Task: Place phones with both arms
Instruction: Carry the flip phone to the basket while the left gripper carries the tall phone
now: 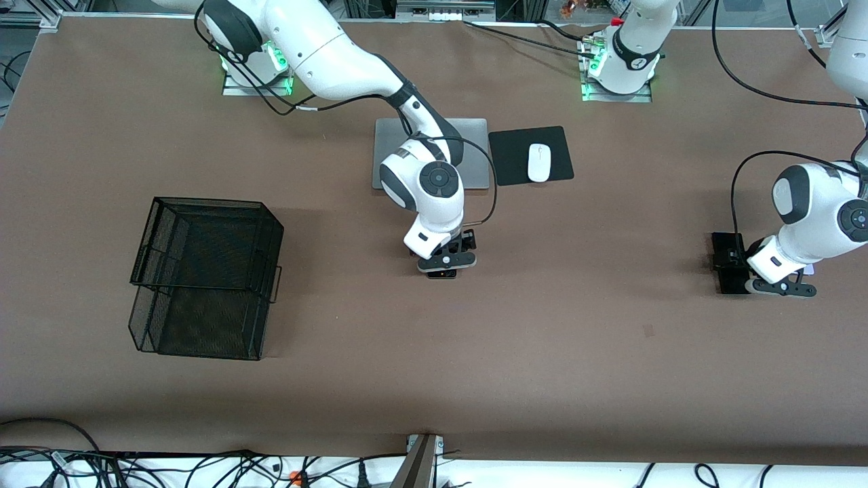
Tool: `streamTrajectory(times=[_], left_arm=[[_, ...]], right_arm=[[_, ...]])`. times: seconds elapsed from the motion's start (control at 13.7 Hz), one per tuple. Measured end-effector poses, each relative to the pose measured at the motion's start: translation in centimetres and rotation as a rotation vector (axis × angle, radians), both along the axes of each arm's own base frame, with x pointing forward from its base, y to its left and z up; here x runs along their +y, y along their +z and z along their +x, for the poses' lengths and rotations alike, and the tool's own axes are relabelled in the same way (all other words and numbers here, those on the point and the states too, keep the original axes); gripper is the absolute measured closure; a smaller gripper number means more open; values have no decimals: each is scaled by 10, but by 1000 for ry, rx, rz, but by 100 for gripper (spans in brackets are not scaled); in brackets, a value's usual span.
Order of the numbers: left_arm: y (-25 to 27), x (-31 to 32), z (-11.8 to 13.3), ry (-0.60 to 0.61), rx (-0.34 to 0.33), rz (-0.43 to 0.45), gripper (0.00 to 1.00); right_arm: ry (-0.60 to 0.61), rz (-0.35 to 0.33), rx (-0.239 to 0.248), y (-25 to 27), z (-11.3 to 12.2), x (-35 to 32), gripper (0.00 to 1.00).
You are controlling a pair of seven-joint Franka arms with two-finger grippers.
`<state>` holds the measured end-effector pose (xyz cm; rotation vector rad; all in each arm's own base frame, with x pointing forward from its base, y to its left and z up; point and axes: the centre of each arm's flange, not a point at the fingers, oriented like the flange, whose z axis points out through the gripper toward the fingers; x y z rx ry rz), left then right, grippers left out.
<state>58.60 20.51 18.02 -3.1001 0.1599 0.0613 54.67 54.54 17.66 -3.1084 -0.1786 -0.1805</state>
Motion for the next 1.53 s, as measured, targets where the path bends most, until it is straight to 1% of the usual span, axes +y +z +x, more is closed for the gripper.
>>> streamTrajectory(times=[0.07, 0.15, 0.22, 0.29, 0.37, 0.44, 0.51, 0.58, 0.66, 0.73, 0.8, 0.88, 1.02, 1.24, 1.39, 1.53], left_arm=[[-4, 2, -2, 4, 5, -4, 0], [-8, 3, -3, 9, 10, -8, 0], [-13, 6, -6, 18, 17, -16, 0], [-21, 8, -9, 29, 27, -28, 0], [-25, 10, -10, 40, 26, -38, 0], [-24, 12, -10, 46, 23, -41, 5], [-24, 12, -10, 47, 22, -41, 6], [-22, 12, -9, 47, 19, -41, 11], [-16, 11, -7, 46, 18, -38, 17], [-13, 7, -5, 41, 13, -39, 21], [-11, 0, -1, 31, 10, -45, 21], [-5, -9, 4, 17, 18, -52, 21], [26, -31, 22, -12, 63, -57, 21], [110, -72, 53, -25, 141, -42, 21], [148, -110, 63, -35, 180, -32, 21], [167, -159, 70, -45, 190, -26, 21]], right_arm=[[-7, 1, -1, 0, 1, 0, 5], [-12, 4, -4, 1, 1, 0, 15], [-13, 11, -8, 4, 2, 2, 27], [-16, 14, -11, 5, 2, 2, 37], [-19, 15, -12, 5, 2, 2, 49], [-22, 15, -12, 5, 3, 1, 50], [-26, 14, -14, 5, 4, 0, 44], [-29, 14, -17, 6, 6, -1, 35], [-32, 15, -23, 8, 8, -2, 22], [-39, 19, -28, 12, 11, -2, 13], [-50, 21, -33, 15, 13, -2, 4], [-61, 21, -36, 18, 15, -3, 0], [-78, 13, -49, 20, 23, -10, 0], [-94, 5, -59, 20, 31, -19, 0], [-97, 11, -62, 14, 29, -17, 0], [-107, 29, -74, 9, 27, -12, 0]])
